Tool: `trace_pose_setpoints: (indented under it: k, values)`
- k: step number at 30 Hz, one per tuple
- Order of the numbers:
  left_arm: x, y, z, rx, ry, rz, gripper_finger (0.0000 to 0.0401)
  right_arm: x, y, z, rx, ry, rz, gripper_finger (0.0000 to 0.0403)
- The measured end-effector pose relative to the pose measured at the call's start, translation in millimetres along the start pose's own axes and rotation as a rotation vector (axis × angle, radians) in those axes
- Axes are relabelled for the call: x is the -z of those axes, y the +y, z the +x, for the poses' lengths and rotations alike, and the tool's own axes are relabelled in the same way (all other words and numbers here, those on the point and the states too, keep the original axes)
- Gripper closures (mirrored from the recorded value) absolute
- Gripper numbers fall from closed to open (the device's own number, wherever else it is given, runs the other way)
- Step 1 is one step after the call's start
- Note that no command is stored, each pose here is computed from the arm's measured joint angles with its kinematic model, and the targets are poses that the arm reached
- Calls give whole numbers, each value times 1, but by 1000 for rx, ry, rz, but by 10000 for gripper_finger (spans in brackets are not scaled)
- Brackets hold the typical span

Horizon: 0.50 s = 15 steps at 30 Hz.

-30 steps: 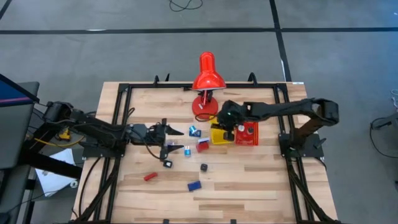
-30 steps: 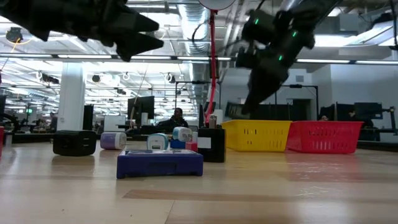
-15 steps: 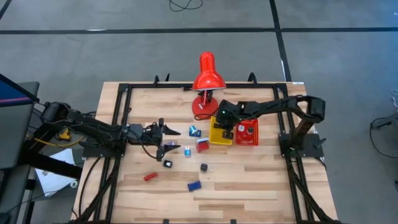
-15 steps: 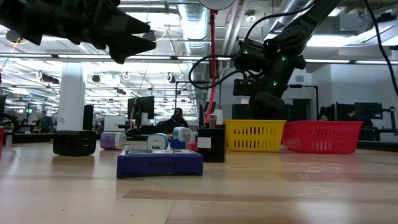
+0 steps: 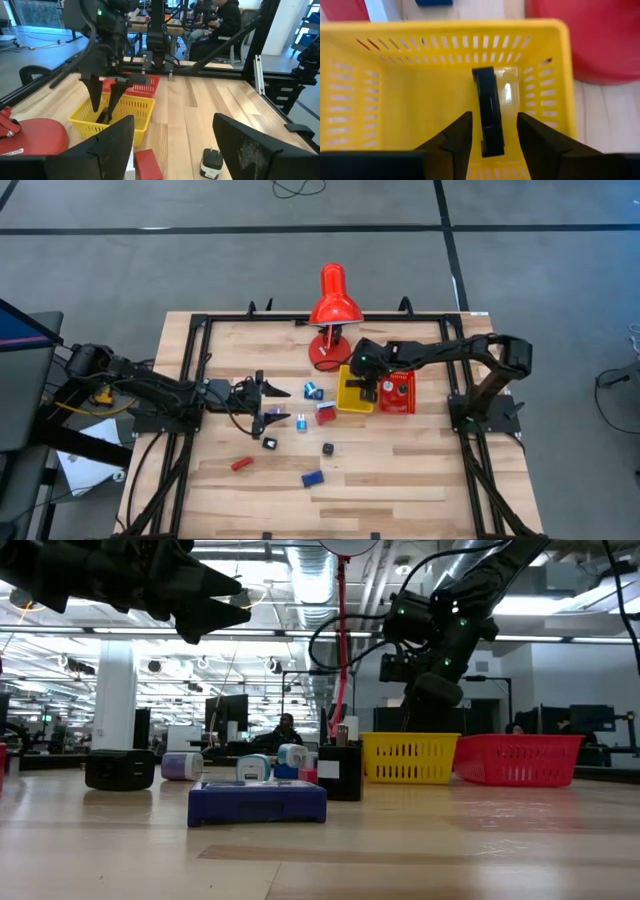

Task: Pick & Place Office items
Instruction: Put the bottom red digital clock into the yellow bin

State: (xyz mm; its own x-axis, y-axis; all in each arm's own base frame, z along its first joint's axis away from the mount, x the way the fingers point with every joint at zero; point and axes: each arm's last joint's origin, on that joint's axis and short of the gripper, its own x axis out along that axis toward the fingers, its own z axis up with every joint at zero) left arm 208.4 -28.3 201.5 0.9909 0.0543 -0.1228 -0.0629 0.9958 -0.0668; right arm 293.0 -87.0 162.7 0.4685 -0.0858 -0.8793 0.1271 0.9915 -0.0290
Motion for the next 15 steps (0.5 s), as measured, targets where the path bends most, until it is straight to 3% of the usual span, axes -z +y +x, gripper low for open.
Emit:
trace_pose_setpoints:
  k: [4, 9, 15]
  values:
    - [3, 0, 0, 7, 37, -40, 122, -4, 0, -16, 9, -47, 6, 238]
    - [16, -6, -3, 136, 185, -81, 103, -10, 4, -42, 13, -144, 64, 228]
    - [22, -25, -8, 226, 290, -119, 66, -18, 25, -59, -9, -246, 2, 227]
